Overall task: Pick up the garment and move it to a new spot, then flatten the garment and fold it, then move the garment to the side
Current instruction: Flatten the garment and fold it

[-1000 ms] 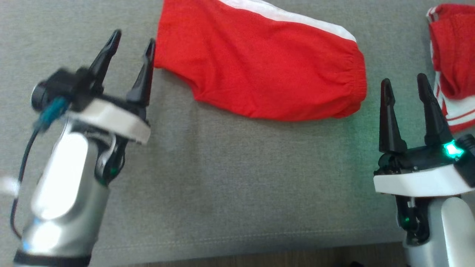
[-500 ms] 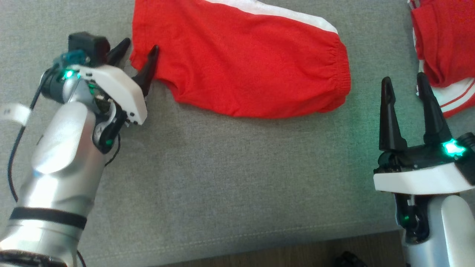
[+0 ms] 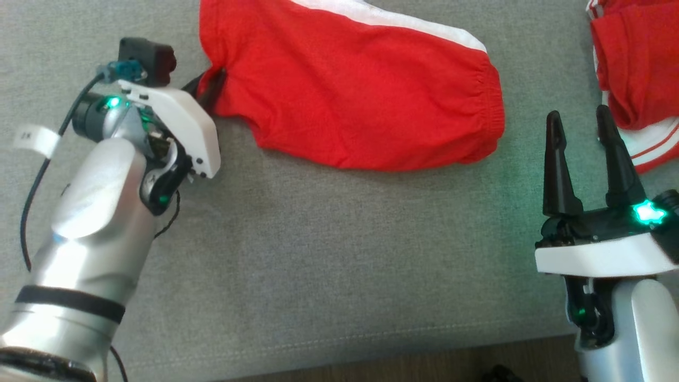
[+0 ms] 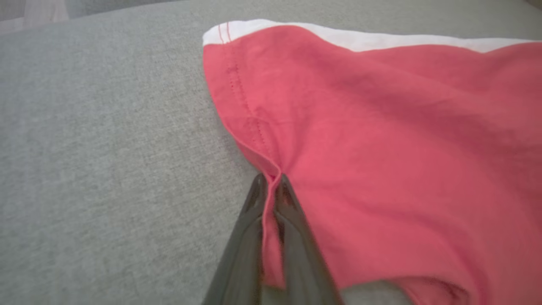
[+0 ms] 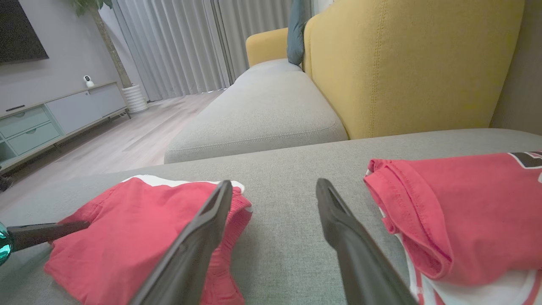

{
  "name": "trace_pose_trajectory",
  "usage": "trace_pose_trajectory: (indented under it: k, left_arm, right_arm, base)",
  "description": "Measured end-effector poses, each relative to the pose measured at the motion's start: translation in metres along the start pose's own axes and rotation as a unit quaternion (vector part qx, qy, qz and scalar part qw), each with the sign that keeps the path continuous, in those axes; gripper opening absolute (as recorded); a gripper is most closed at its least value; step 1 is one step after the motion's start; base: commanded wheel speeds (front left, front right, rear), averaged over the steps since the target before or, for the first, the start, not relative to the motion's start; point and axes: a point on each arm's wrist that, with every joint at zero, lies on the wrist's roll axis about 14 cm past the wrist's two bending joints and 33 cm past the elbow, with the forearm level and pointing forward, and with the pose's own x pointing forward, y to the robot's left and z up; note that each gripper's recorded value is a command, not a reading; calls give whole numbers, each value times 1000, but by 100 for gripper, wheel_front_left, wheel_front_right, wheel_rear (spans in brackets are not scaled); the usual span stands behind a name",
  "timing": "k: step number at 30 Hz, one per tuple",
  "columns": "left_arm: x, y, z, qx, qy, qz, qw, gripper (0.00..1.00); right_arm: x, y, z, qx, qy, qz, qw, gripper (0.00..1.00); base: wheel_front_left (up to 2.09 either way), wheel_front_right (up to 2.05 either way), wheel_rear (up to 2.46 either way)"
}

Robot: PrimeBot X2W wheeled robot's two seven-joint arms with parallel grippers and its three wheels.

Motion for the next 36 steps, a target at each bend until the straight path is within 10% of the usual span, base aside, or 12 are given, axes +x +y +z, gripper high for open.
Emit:
trace_pose_trajectory:
  k: [18,19,20,21,36]
  left_arm:
    - [-81,-11,-50,-82,-39,47,995,0]
    - [-83,-11,-51,-86,-39,50,994,29]
    - [-85,-11,-51,-90,-41,51,994,88]
    - [-87,-12,-50,-92,-44,54,993,100]
    - [-159,38,50,-15,-290,191,938,100]
  right_arm:
    - [-4,23,6,6,6,30,1000,100]
    - [-4,23,6,6,6,31,999,100]
    - [-3,23,6,7,6,31,999,100]
    - [-3,23,6,8,6,31,999,100]
    - [8,36,28,-17,-18,50,998,100]
  base:
    - [0,0,0]
    - [0,0,0]
    - [0,0,0]
    - [0,0,0]
    - [0,0,0]
